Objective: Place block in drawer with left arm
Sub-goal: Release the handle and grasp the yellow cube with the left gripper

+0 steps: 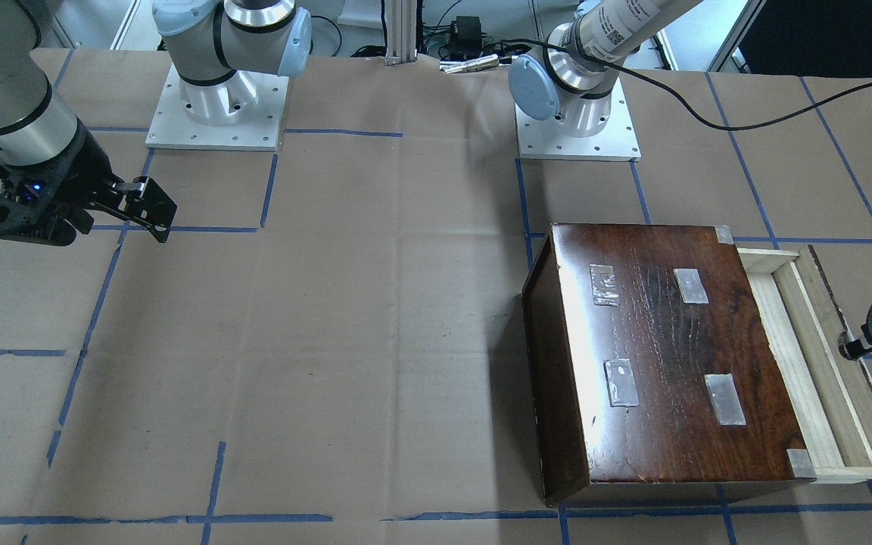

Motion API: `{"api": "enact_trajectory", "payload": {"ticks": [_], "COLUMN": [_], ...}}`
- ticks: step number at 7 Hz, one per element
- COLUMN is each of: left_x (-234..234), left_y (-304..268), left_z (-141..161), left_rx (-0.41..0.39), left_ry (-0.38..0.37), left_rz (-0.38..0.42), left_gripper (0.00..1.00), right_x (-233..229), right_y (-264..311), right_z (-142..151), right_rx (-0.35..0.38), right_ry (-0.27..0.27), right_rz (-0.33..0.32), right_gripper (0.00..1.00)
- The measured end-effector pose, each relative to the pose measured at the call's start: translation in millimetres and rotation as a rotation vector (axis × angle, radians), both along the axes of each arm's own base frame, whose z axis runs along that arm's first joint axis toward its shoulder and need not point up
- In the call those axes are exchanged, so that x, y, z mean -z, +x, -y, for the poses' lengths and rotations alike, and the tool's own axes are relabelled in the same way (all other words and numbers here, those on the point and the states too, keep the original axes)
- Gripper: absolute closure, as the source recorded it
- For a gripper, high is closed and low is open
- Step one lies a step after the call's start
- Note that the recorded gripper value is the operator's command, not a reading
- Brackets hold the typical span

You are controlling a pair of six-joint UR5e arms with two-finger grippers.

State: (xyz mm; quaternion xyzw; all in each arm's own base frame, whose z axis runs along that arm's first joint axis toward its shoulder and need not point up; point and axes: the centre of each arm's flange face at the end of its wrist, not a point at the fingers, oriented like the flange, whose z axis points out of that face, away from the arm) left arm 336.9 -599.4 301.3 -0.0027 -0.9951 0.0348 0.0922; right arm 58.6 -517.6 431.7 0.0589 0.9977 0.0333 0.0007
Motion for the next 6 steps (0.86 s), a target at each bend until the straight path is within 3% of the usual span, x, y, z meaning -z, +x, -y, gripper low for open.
{"api": "enact_trajectory", "payload": {"ticks": [6], "left_x": [-49], "left_y": [16], "left_z": [14], "left_rx": [0.005], "left_ry": [-0.047], "left_rz": [0.087], "left_gripper": [0.01], "right_x": [0], "right_y": [0], "right_z": [0], "right_rx": [0.0], "right_ry": [0.0], "right_rz": [0.0], "right_gripper": [0.0]}}
